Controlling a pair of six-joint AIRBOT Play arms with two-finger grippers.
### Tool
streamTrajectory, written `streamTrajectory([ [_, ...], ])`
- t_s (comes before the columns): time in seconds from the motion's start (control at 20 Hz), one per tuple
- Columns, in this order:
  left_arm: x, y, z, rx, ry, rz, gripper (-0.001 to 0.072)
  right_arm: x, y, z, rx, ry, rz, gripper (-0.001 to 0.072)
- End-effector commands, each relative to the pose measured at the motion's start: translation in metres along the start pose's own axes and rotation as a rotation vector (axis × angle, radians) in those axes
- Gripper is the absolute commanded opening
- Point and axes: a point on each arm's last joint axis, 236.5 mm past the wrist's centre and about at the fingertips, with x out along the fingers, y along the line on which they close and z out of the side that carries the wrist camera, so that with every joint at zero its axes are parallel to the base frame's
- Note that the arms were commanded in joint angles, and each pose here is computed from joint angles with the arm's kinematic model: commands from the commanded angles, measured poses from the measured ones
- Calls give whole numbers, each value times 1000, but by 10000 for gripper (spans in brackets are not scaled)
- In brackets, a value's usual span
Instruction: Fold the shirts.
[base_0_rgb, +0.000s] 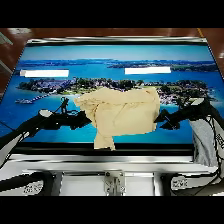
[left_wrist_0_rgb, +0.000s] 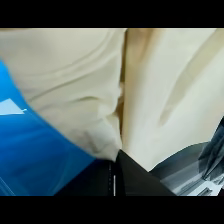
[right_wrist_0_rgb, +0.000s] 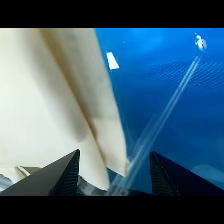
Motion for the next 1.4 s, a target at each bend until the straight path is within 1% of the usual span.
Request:
streamTrajectory([
  [0.0, -4, -5, 1, 14, -10, -10, 37, 18, 0, 6, -13, -19, -67, 540],
  [0.1, -4, -5, 2, 19, -11, -10, 37, 27, 3, 4, -26, -10, -89, 292],
  [0.2, -7, -4, 6, 25, -22, -10, 37, 29, 8, 5, -46, -14, -88, 78],
  [0.25, -12, -5, 12, 41, -40, -15, 37, 25, 11, 6, -75, -22, -86, 61],
  [0.3, -20, -9, 20, 87, -66, -23, 36, 14, 17, 10, -125, -50, -84, 61],
  [0.35, -33, -23, 31, 172, -106, -40, 35, -1, 26, 16, -187, -93, -79, 61],
  [0.4, -53, -46, 43, 291, -151, -72, 35, -24, 43, 23, -277, -159, -71, 61],
  [0.5, -109, -107, 64, 484, -264, -153, 35, -91, 88, 38, -468, -354, -69, 60],
  [0.6, -195, -185, 77, 666, -445, -232, 35, -184, 147, 37, -628, -613, -62, 59],
  [0.65, -250, -228, 77, 767, -576, -260, 35, -242, 180, 27, -701, -779, -57, 59],
  [0.75, -361, -304, 54, 952, -845, -297, 35, -353, 238, -19, -822, -1104, -35, 59],
  [0.8, -414, -337, 31, 1016, -975, -319, 35, -408, 264, -56, -868, -1275, -8, 59],
  [0.85, -456, -363, 7, 1064, -1077, -343, 35, -456, 283, -97, -899, -1425, 27, 59],
  [0.95, -515, -403, -49, 1170, -1228, -382, 36, -515, 304, -173, -951, -1624, 89, 59],
  [1.05, -549, -427, -100, 1251, -1317, -417, 35, -540, 310, -230, -979, -1715, 131, 59],
  [1.15, -569, -438, -139, 1304, -1379, -426, 36, -544, 308, -267, -998, -1744, 151, 59],
  [1.25, -581, -433, -155, 1304, -1447, -342, 36, -539, 297, -287, -993, -1740, 116, 59],
  [1.35, -590, -416, -151, 1226, -1494, -229, 36, -527, 277, -288, -952, -1692, 33, 60],
])
